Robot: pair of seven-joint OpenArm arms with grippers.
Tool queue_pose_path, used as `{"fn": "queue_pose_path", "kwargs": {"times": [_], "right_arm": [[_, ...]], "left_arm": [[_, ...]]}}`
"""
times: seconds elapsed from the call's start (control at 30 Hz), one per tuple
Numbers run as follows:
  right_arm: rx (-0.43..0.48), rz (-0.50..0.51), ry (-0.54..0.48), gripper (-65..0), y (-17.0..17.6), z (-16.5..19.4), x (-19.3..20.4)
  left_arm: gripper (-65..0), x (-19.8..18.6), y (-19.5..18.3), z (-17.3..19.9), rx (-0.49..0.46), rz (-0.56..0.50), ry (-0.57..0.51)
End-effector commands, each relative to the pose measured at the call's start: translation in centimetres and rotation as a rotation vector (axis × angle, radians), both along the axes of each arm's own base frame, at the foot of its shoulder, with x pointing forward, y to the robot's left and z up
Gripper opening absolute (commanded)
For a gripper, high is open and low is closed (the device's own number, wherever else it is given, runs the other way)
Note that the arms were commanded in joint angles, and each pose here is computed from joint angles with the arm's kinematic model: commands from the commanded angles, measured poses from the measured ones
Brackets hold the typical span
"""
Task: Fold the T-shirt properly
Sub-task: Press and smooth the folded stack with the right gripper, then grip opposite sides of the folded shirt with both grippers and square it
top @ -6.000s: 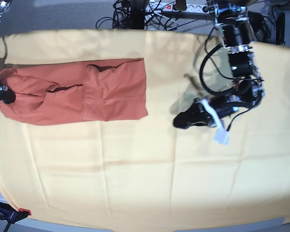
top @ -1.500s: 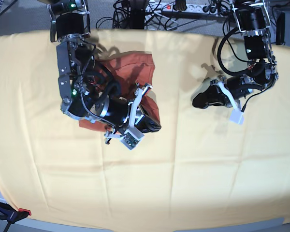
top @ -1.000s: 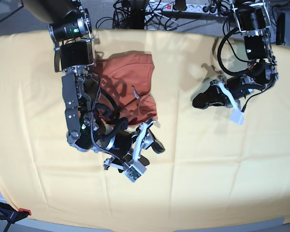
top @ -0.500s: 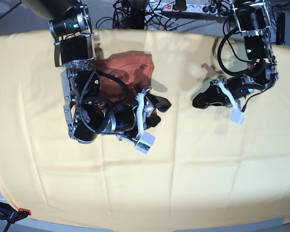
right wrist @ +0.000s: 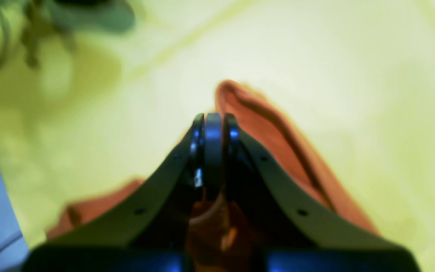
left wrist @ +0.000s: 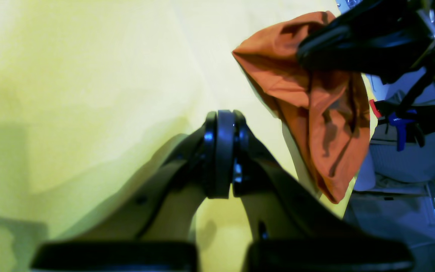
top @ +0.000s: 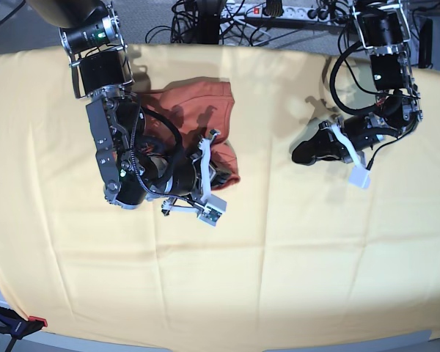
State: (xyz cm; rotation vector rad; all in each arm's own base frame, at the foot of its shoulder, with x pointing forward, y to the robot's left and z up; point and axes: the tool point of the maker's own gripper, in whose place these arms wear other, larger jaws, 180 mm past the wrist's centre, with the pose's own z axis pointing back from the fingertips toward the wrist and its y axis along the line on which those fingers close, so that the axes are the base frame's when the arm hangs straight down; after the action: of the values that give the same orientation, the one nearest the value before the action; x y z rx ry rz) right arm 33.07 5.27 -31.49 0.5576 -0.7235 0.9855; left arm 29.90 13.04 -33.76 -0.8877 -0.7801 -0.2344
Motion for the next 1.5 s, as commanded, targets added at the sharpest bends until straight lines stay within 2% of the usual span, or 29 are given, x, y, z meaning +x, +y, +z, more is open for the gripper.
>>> {"fn": "queue_pose_path", "kwargs": {"times": [0.0, 0.13, 0.23, 0.27, 0.33, 0.43, 0.47, 0.5, 0.6, 0.63, 0.8, 0.83, 0.97, 1.13, 1.27, 1.47], "right_arm": [[0.085, 0.009, -0.067, -65.0, 1.2, 2.7, 1.0], [0.184, -0.003, -0.125, -65.0, 2.3, 4.5, 1.7], [0.172, -0.023, -0.173, -65.0, 2.1, 4.7, 2.4], [0.161, -0.027, -0.181, -62.7, 2.1, 4.6, 2.5], [0.15, -0.03, -0.186, -50.2, 2.2, 4.5, 2.6], [0.192, -0.028, -0.195, -29.0, 2.9, 5.1, 2.5], [0.206, -0.028, -0.201, -25.3, 3.1, 5.4, 2.6], [0.211, -0.027, -0.209, -24.3, 3.2, 5.7, 2.7], [0.174, -0.024, -0.242, -25.8, 2.8, 6.9, 3.9], [0.146, -0.022, -0.25, -29.5, 2.6, 7.2, 4.4], [0.034, -0.103, -0.271, -62.6, -0.2, 9.4, 7.3], [0.022, -0.11, -0.28, -65.0, -0.9, 9.7, 7.8], [0.03, -0.176, -0.295, -65.0, -4.0, 10.1, 9.0], [-0.089, -0.228, -0.273, -65.0, -9.3, 7.6, 9.0], [-0.16, -0.257, -0.21, -65.0, -13.0, 4.2, 8.0], [-0.182, -0.281, -0.137, -65.0, -16.1, 1.0, 6.6]], "left_arm": [[-65.0, 0.9, 0.2, 1.8, -0.025, 0.006, -0.061], [-65.0, 0.9, 0.2, 1.8, -0.025, 0.006, -0.061], [-65.0, 0.9, 0.2, 1.8, -0.024, 0.006, -0.061], [-65.0, 0.9, 0.2, 1.8, -0.024, 0.006, -0.061], [-65.0, 0.9, 0.2, 1.8, -0.025, 0.006, -0.061], [-65.0, 1.0, 0.1, 1.9, -0.034, 0.006, -0.064], [-65.0, 1.0, 0.0, 2.2, -0.051, 0.006, -0.07], [-65.0, 1.0, -0.1, 2.6, -0.069, 0.007, -0.077], [-65.0, 1.5, 0.0, 3.5, -0.077, -0.005, -0.098], [-65.0, 1.6, 0.3, 3.8, -0.062, -0.011, -0.105], [-65.0, 1.7, 0.8, 6.6, 0.023, -0.055, -0.201], [-65.0, 1.7, 0.6, 7.4, 0.037, -0.071, -0.228], [-65.0, 0.0, -2.4, 8.9, 0.082, -0.221, -0.279], [-65.0, -4.1, -8.7, 7.9, 0.127, -0.485, -0.281], [-65.0, -8.0, -13.1, 6.2, 0.189, -0.684, -0.288], [-65.0, -10.5, -16.6, 2.8, 0.346, -0.83, -0.365]]}}
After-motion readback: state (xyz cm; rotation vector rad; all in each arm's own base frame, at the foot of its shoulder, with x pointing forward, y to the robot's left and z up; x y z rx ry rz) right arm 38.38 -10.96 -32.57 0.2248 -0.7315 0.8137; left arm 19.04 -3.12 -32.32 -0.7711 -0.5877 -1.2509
